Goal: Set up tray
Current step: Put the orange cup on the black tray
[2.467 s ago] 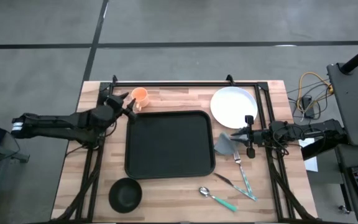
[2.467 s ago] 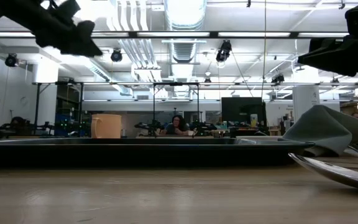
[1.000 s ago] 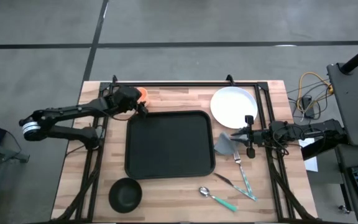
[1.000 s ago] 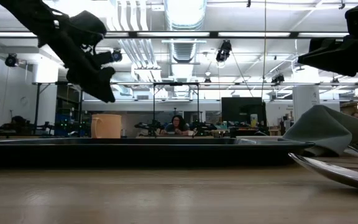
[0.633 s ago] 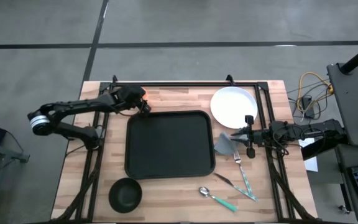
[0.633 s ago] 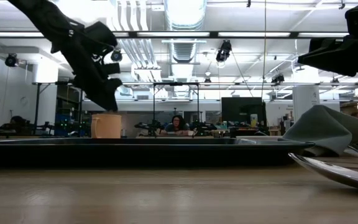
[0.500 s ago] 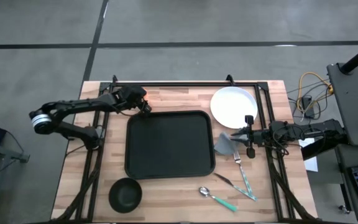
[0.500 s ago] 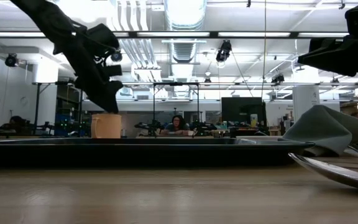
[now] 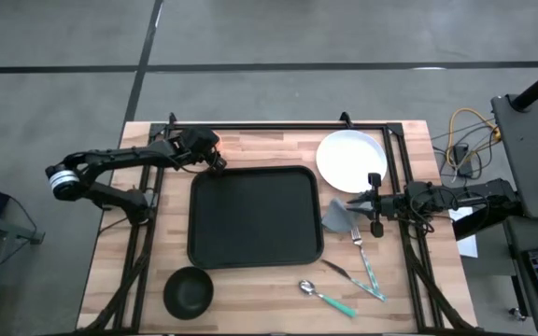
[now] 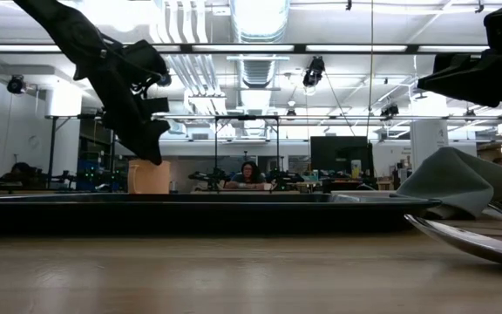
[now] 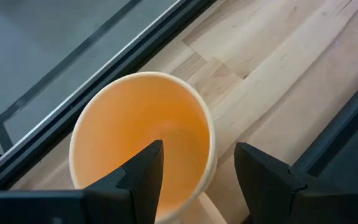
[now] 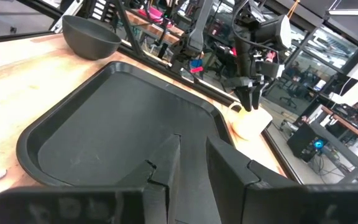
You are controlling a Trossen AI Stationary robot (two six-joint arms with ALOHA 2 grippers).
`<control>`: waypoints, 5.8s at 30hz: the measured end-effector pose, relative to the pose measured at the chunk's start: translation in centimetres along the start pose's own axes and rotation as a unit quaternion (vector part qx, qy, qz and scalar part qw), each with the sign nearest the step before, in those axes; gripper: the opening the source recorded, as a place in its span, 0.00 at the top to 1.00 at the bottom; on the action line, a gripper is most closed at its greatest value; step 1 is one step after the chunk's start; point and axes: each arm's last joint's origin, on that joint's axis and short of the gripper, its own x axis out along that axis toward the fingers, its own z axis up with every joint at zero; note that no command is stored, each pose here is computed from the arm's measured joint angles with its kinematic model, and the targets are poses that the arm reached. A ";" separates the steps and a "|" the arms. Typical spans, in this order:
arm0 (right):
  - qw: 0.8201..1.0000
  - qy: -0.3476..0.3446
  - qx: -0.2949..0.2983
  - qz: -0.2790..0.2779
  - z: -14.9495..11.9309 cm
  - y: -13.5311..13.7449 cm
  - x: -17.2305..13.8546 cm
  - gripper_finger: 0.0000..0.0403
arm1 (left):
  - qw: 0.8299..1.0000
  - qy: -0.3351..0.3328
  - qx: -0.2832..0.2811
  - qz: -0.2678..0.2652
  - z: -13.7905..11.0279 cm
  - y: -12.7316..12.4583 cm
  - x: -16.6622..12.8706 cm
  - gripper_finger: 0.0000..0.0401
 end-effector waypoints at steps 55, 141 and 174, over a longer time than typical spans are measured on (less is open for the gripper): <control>1.000 0.000 0.000 0.000 0.0 0.0 0.0 0.83 | 0.994 0.013 0.091 -0.056 1.3 -2.4 -4.0 1.00; 1.000 0.000 0.000 0.000 0.0 0.0 0.0 0.83 | 0.972 0.125 0.092 -0.176 -3.3 -4.8 -6.3 0.98; 1.000 0.000 0.000 0.000 0.0 0.0 0.0 0.83 | 0.971 0.133 0.096 -0.172 -4.0 -4.8 -5.9 0.72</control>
